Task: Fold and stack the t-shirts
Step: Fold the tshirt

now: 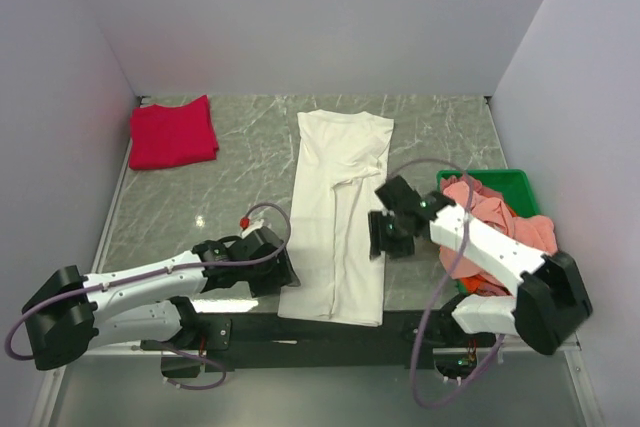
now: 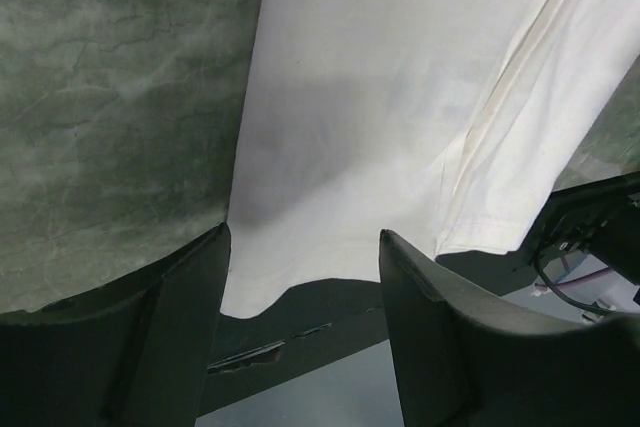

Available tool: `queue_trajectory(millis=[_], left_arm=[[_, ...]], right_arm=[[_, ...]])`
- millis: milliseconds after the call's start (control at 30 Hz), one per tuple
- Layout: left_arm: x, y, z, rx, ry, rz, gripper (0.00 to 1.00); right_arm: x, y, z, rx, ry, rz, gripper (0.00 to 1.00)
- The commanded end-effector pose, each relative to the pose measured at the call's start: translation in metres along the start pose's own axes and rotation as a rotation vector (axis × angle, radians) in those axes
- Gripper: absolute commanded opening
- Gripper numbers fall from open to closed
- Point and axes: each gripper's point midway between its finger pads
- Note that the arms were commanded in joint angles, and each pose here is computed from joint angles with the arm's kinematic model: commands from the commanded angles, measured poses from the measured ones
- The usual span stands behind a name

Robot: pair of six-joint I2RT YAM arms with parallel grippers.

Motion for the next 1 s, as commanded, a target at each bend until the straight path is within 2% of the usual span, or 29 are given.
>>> queue_trajectory(millis=[0,67,267,333,733,967], left_arm=[[0.001,0.003,0.002,0.004,-0.014,0.004,0.66],[0.006,0.009,0.005,0.019,0.006,-0.033,0.65],[0.009,0.004,-0.001,-0.01,0.049,-0.123,0.65],[0.002,-0.001,-0.002,-0.012,0.047,-0.116,0.65],[0.023,0.002,0.014,0.043,0.017,-0.127,0.6],[0.035,0.001,0.019,0.061,0.008,-0.13,0.58]], right_arm=[[0.01,-0.003,0.03,-0.057,0.114,-0.068,0.6],[0.007,0.004,0.06,0.002,0.145,-0.075,0.59],[0.02,0.003,0.108,0.071,0.173,-0.182,0.59],[0.018,0.006,0.121,0.102,0.158,-0.166,0.59],[0.028,0.017,0.153,0.171,0.168,-0.222,0.56],[0.039,0.022,0.154,0.171,0.175,-0.247,0.56]])
Point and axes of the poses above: each gripper's point midway between its finger pads, its own y axis out along the fingers, its own x axis along the line the jaws close on, z = x × y, and after that the axes turned 10 degrees about -y, right-handed
